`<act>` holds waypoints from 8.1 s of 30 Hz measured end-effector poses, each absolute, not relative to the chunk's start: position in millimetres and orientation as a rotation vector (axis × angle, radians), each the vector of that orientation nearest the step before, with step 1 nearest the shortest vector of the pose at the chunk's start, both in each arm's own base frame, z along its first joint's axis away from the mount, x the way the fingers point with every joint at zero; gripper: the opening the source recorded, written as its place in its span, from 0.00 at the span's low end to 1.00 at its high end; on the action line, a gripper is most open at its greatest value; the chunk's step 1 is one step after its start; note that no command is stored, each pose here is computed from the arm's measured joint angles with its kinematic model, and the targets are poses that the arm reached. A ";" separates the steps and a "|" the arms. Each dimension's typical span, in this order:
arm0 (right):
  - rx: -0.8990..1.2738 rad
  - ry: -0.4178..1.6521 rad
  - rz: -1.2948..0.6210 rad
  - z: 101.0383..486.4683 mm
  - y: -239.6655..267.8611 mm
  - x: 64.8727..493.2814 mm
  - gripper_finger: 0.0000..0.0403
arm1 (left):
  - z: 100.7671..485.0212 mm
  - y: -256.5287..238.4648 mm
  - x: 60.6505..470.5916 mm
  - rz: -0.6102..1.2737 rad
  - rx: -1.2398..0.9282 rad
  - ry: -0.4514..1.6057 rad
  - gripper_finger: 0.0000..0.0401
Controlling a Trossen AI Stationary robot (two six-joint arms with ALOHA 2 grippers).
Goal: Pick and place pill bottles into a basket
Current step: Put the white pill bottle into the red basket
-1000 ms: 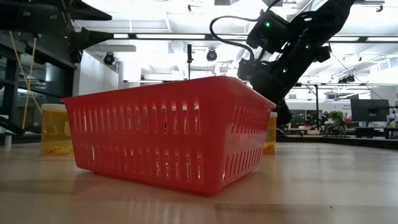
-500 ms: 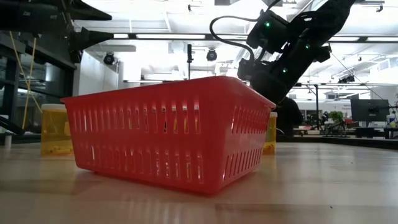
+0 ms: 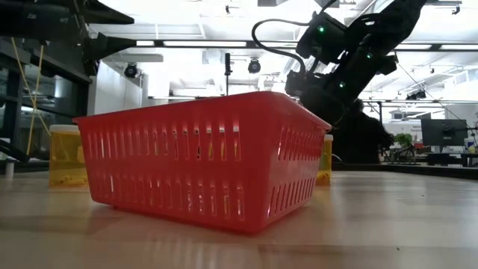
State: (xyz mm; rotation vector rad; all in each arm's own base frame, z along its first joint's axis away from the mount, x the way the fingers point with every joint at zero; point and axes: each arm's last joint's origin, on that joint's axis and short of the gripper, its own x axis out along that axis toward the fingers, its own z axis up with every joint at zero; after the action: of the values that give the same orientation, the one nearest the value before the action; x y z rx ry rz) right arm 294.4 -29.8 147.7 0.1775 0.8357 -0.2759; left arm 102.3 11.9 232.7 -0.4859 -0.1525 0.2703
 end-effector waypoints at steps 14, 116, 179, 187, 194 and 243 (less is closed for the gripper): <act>0.176 0.835 -0.280 147.7 -29.9 294.4 0.79 | 232.6 11.9 102.4 0.272 -0.486 -0.153 0.61; 0.272 0.771 -0.333 158.3 -30.7 293.3 0.45 | 232.1 12.0 102.3 0.277 -0.485 -0.146 0.61; 0.379 0.434 -0.233 222.3 -27.2 285.8 0.45 | 230.4 12.0 102.4 0.281 -0.483 -0.130 0.61; 0.386 0.396 -0.228 225.5 -27.3 287.4 0.45 | 230.4 12.0 102.4 0.281 -0.483 -0.130 0.61; 0.398 0.392 -0.220 225.9 -27.0 287.6 0.45 | 230.4 12.0 102.4 0.281 -0.483 -0.130 0.61; 0.493 0.203 -0.005 246.7 -22.4 294.7 0.45 | 230.4 12.0 102.5 0.281 -0.483 -0.129 0.61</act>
State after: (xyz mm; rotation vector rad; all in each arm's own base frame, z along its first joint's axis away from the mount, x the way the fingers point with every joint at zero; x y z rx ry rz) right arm 294.7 -22.4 246.7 0.4926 0.2028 -0.0054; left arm 102.5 12.0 230.4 -0.4832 -0.1293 0.2812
